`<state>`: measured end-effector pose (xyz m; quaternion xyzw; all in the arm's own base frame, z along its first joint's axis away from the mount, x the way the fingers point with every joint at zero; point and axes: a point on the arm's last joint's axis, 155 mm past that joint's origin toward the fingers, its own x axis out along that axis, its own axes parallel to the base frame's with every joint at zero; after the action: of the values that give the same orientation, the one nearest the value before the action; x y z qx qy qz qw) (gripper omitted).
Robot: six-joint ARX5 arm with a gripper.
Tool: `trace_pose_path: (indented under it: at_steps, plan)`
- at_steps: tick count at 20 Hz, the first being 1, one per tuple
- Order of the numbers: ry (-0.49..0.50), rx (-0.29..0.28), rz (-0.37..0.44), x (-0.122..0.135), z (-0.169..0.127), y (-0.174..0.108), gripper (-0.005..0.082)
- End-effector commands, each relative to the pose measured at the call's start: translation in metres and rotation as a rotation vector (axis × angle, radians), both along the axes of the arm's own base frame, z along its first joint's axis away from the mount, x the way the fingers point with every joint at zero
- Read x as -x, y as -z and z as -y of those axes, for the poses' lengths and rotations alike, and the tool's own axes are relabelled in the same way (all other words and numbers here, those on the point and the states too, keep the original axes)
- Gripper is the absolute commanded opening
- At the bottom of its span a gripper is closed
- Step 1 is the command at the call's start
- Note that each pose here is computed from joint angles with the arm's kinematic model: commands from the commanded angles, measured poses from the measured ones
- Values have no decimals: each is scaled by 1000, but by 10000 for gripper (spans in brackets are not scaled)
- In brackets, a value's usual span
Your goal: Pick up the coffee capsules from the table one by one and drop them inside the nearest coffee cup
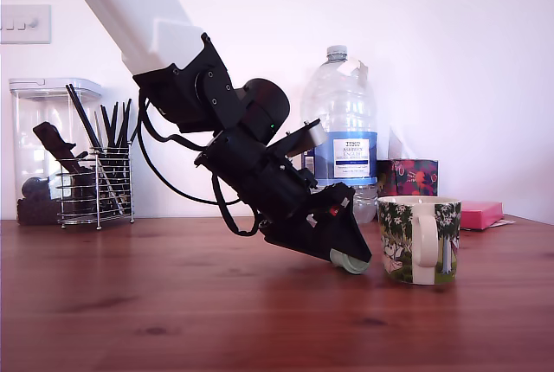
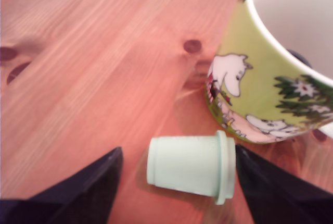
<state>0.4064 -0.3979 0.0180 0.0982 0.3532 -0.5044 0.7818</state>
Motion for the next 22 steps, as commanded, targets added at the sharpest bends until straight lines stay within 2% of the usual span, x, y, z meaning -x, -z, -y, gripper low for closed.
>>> trace_pose_path:
  at_steps: [1,3,9,14,22]
  plan:
    - [6,-28,-46,7,-1,25,421]
    - [6,-27,-45,7,-1,25,332]
    - [4,-27,-45,7,-2,23,229]
    - [2,-33,-44,9,-4,9,215]
    - [-9,-57,10,11,-18,-43,215]
